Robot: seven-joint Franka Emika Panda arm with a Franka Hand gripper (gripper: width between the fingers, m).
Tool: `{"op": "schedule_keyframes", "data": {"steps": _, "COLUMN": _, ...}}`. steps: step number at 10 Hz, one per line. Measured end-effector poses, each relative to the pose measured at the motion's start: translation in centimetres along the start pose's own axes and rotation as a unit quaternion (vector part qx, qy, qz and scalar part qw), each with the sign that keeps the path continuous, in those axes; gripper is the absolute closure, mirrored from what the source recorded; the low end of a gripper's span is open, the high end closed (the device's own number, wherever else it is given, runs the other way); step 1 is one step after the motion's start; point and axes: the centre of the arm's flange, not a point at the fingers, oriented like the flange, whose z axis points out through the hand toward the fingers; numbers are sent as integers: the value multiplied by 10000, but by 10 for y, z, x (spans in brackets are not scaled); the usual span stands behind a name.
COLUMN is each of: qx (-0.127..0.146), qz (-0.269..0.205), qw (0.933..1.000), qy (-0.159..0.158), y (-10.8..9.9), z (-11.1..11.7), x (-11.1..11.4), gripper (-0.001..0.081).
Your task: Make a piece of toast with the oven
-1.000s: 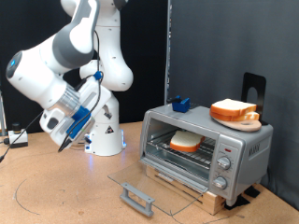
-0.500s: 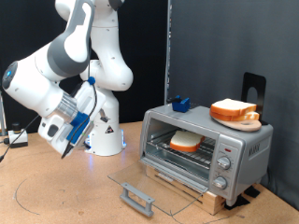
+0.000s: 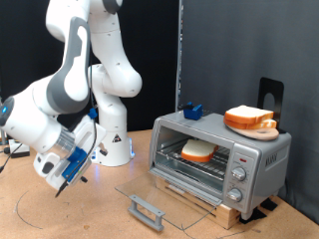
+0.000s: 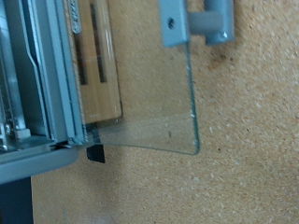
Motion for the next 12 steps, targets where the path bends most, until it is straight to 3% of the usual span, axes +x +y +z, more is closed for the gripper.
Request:
{"op": "schedule_keyframes", "data": {"steps": 3, "qx": 0, "qz": -56, "qw": 9999, "qy": -106, "y": 21, "z": 30, "x": 24, "gripper": -2}}
{"op": "schedule_keyframes", "data": {"steps": 6, "qx": -48, "qz": -177, "qw": 9997, "qy": -186, "y": 24, "z": 60, "x": 37, "gripper": -2}}
{"op": "schedule_keyframes", "data": {"steps": 10, "qx": -99, "qz": -543, "qw": 9967, "qy": -592, "y": 4, "z": 117, "x": 19, "gripper": -2}}
{"op": "schedule_keyframes", "data": {"steps": 12, "qx": 44, "qz": -598, "qw": 9954, "qy": -751, "y": -10, "z": 140, "x": 5, "gripper": -2}}
